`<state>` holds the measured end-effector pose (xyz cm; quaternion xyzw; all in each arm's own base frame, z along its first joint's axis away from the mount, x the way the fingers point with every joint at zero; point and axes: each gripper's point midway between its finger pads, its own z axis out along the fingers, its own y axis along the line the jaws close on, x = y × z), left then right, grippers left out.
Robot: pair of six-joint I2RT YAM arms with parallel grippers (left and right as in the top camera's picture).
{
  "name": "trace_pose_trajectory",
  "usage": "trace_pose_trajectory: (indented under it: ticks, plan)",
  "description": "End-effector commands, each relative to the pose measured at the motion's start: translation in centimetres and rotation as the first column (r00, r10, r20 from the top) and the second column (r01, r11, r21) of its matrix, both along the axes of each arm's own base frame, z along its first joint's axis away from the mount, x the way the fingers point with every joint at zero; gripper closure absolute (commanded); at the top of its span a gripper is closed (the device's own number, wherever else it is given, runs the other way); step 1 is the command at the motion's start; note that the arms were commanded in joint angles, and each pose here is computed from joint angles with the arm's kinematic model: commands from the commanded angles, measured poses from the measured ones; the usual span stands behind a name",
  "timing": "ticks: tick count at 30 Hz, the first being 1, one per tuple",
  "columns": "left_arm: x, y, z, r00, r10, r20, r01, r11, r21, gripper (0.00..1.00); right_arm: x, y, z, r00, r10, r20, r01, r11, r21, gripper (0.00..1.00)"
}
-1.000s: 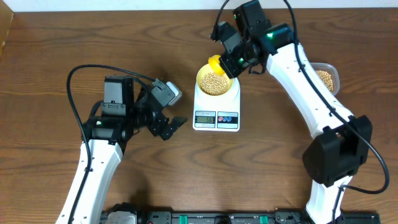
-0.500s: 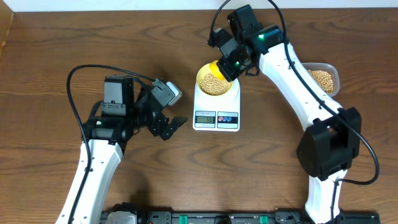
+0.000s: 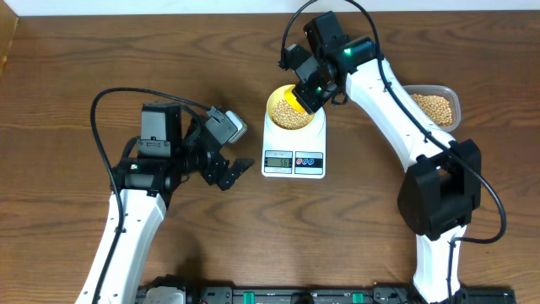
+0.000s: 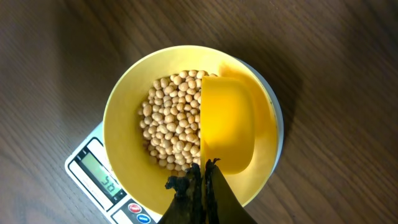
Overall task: Scoop item into bowl and weigh 50g on scale
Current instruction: 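Tip the scoop into the yellow bowl with the right gripper, then lift the scoop from the bowl and move it back to the tub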
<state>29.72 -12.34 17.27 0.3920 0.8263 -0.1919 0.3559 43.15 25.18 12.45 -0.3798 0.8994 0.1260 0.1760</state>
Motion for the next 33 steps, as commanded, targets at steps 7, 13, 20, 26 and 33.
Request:
trace_pose_trajectory:
  ticks: [7, 13, 20, 26, 33]
  plan:
    - [0.3, 0.2, 0.2, 1.0, -0.001, 0.014, 0.001, 1.0, 0.01, 0.02, -1.2, 1.2, -0.6, 0.998, 0.055, -0.014, -0.055, 0.998, -0.017, 0.99]
    - [0.3, 0.2, 0.2, 1.0, -0.001, 0.014, 0.001, 1.0, 0.01, 0.03, -1.9, 1.7, -0.7, 0.997, 0.069, -0.027, -0.07, 0.997, -0.022, 0.99]
    - [0.3, 0.2, 0.2, 1.0, -0.001, 0.014, 0.001, 1.0, 0.01, 0.03, -2.5, 1.5, -0.9, 0.996, 0.072, -0.055, -0.073, 0.997, -0.032, 0.99]
    - [0.3, 0.2, 0.2, 1.0, -0.001, 0.014, 0.001, 1.0, 0.01, 0.03, -3.1, 1.4, -1.0, 0.994, 0.051, -0.094, -0.053, 0.998, -0.018, 0.99]
    - [0.3, 0.2, 0.2, 1.0, -0.001, 0.014, 0.001, 1.0, 0.01, 0.02, -3.2, 2.0, -0.2, 0.987, 0.031, -0.158, -0.015, 0.994, 0.106, 0.99]
